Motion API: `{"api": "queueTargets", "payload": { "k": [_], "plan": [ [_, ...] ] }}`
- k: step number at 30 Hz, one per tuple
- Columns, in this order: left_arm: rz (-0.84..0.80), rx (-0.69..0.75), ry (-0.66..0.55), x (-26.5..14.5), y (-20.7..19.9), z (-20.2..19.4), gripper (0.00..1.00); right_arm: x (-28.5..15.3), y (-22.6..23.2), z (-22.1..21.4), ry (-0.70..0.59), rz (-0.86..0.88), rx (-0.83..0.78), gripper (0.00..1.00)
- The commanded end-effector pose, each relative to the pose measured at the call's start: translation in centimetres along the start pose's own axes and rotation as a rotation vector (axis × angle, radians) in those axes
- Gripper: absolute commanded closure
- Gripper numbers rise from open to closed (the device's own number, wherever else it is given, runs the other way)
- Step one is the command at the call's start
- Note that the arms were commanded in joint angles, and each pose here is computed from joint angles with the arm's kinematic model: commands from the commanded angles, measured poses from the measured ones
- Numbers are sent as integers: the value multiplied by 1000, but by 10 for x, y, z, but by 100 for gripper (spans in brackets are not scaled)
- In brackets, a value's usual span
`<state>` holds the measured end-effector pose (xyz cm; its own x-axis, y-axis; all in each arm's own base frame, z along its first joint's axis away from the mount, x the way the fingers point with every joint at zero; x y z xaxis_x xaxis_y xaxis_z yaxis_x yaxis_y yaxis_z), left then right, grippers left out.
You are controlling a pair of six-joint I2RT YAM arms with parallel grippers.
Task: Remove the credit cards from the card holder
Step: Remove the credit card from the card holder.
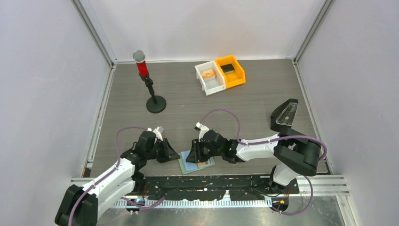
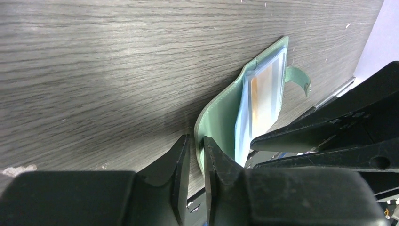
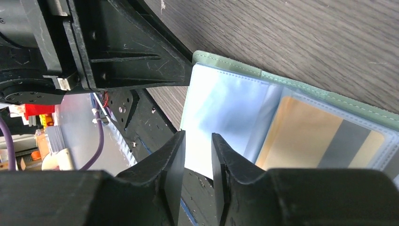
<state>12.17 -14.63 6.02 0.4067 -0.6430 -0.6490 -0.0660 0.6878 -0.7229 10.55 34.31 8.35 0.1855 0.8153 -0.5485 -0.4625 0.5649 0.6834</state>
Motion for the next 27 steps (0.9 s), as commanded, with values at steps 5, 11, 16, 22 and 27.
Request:
{"api": "queueTargets", "payload": {
  "k": [5,11,16,22,27],
  "plan": [
    [17,72,-79,-25,-24,18,70,-18,5,22,-77,-95,-104,64],
    [-77,80,-52,-37,-49,20,61,-34,-14,19,-96,-208,-133,53],
    [-227,94,-48,-40,-74,22,61,-38,-25,18,-109,-263,-138,48],
    [-308,103,27,-23,-81,15,68,-36,-34,18,-107,-313,-138,41],
    [-296,76,71,-1,-65,6,74,-37,-40,18,-107,-353,-144,33]
  ]
}}
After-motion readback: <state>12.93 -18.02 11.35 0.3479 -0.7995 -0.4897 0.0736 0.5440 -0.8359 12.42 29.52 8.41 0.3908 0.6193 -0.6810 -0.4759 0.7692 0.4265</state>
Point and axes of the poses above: each gripper's point midway between its finger pads, its own x axis out along the fingers, its own y axis along the line the jaws close on, z = x × y, the point moved 5 cm from there along -x, back along the fingers, and after that the axes turned 2 degrees about -x, right-handed, at the moved point
